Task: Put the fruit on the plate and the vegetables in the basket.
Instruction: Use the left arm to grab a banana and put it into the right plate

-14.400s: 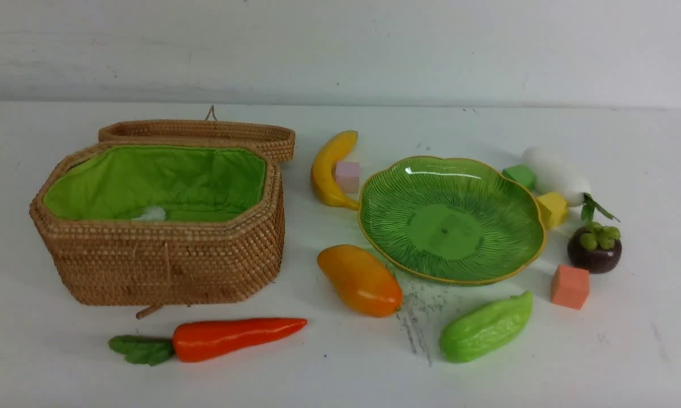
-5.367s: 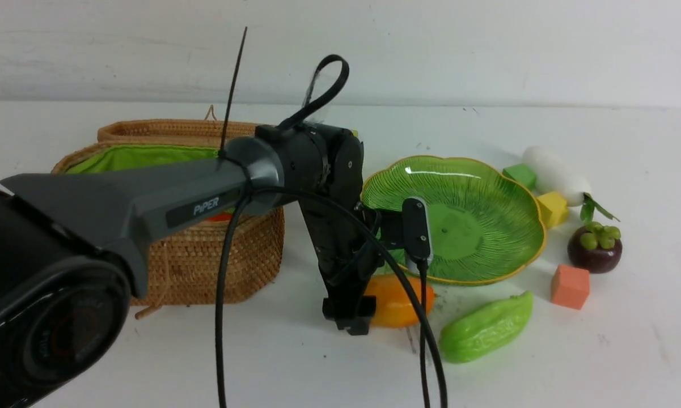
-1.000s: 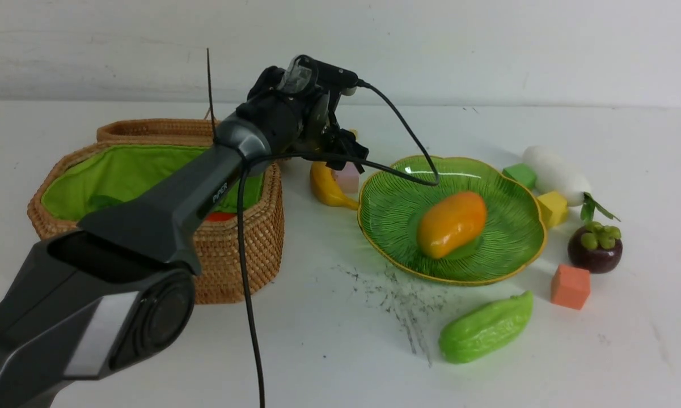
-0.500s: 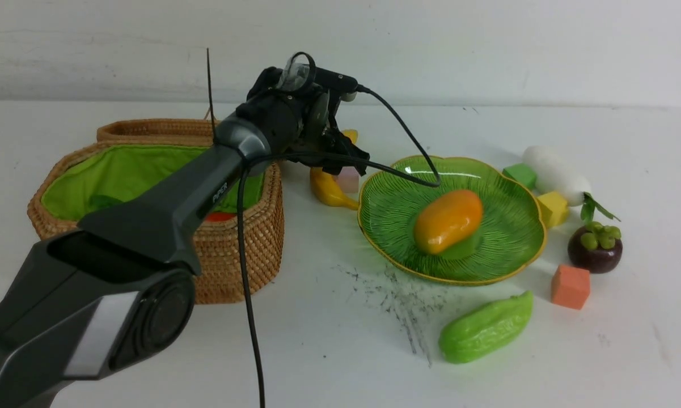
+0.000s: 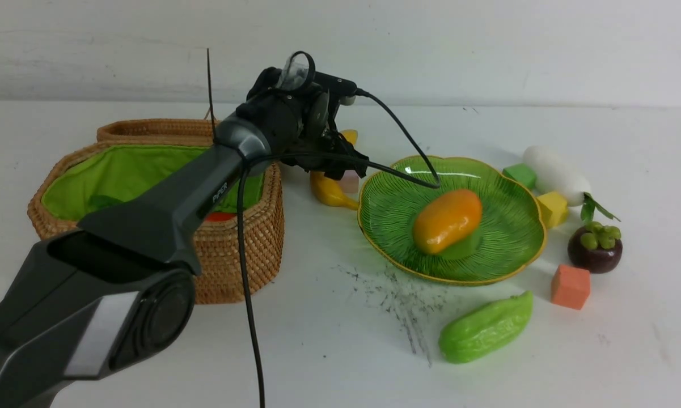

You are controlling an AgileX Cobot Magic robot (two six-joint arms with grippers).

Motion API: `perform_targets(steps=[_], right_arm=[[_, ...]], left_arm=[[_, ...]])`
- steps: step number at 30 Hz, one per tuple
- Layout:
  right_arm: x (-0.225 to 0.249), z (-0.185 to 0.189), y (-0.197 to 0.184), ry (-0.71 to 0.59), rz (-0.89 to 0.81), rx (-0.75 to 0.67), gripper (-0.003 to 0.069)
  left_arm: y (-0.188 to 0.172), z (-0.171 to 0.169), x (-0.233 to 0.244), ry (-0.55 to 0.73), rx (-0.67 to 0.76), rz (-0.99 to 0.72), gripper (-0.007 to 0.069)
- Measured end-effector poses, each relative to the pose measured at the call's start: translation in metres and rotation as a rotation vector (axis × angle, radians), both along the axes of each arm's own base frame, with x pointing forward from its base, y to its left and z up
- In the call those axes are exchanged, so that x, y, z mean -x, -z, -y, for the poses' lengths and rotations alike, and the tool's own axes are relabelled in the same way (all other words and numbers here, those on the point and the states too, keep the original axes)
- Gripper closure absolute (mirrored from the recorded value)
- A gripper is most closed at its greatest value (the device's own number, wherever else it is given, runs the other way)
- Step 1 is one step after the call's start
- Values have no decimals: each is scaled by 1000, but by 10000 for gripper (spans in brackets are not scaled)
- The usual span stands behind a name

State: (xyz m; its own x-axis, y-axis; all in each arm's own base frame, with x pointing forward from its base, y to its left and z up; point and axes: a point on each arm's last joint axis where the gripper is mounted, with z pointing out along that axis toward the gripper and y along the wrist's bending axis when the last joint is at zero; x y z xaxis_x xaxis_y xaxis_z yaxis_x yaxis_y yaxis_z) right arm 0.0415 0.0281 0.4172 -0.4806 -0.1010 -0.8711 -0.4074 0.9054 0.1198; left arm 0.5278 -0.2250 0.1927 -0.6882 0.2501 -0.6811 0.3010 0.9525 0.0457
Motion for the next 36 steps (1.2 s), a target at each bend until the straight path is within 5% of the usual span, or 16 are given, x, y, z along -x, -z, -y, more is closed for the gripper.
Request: perform_targets(steps=[7, 30, 36], right_arm=[[0, 0, 0, 0, 0, 0, 422], [0, 0, 1, -1, -10, 5, 422], [0, 0, 1, -1, -10, 5, 421]], left_arm=[[4, 1, 1, -2, 4, -20, 139], [30, 1, 0, 15, -35, -76, 137], [30, 0, 0, 15, -44, -75, 223]])
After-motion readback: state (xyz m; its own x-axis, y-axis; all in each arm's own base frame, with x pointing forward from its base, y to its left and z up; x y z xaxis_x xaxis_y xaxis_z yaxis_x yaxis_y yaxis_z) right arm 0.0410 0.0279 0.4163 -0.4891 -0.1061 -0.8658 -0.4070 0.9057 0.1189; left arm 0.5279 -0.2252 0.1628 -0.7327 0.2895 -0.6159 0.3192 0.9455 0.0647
